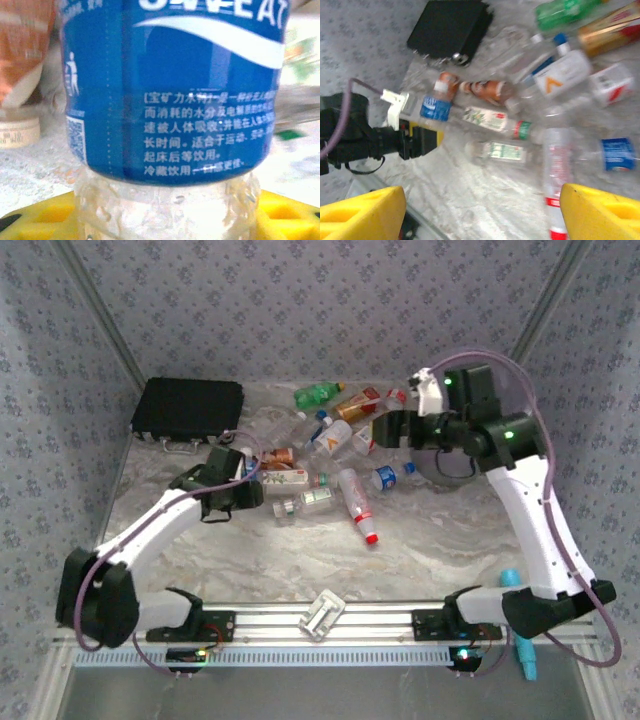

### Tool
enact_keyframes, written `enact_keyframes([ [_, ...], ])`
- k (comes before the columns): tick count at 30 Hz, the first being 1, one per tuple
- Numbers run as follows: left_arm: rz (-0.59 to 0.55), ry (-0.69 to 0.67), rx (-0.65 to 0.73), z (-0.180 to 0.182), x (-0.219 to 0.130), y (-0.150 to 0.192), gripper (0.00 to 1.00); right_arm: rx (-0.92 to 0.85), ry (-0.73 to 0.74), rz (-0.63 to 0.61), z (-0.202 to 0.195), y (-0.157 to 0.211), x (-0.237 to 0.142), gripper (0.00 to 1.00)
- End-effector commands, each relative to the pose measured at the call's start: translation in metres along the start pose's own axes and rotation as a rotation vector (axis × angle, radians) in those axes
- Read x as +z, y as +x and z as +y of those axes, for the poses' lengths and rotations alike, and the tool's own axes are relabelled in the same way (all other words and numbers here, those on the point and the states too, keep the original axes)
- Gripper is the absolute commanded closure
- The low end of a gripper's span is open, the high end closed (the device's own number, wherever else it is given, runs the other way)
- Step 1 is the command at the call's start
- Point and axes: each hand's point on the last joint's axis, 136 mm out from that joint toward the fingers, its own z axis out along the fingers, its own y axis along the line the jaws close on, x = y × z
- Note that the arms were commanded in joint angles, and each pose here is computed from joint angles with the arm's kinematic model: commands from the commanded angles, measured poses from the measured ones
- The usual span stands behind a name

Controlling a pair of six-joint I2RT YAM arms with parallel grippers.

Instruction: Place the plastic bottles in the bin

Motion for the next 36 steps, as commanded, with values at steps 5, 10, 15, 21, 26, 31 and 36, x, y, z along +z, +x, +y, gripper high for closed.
enact_keyframes([
  [5, -0.186, 0.519, 0.006, -0.090, -0.066, -0.034, 0.64, 0.028, -0.306, 0.084, 0.064, 0.002, 0.075, 0.23],
  [10, -0.219, 0.754, 0.033, -0.127, -0.087, -0.036, 0.71, 0.024, -0.359, 0.133, 0.083, 0.001, 0.114, 0.21],
  [15, -0.219, 0.832, 0.071, -0.145, -0.097, -0.035, 0.74, 0.025, -0.423, 0.180, 0.092, 0.005, 0.140, 0.19],
  [21, -0.227, 0.883, 0.069, -0.156, -0.100, -0.042, 0.78, 0.032, -0.475, 0.211, 0.100, 0.009, 0.153, 0.20],
  [26, -0.220, 0.913, 0.082, -0.165, -0.100, -0.042, 0.80, 0.036, -0.491, 0.222, 0.101, 0.008, 0.160, 0.22],
  [31, -0.223, 0.922, 0.092, -0.170, -0.101, -0.043, 0.81, 0.046, -0.484, 0.235, 0.097, 0.011, 0.168, 0.28],
  [36, -0.226, 0.930, 0.097, -0.173, -0.104, -0.043, 0.81, 0.052, -0.481, 0.238, 0.095, 0.011, 0.174, 0.28],
])
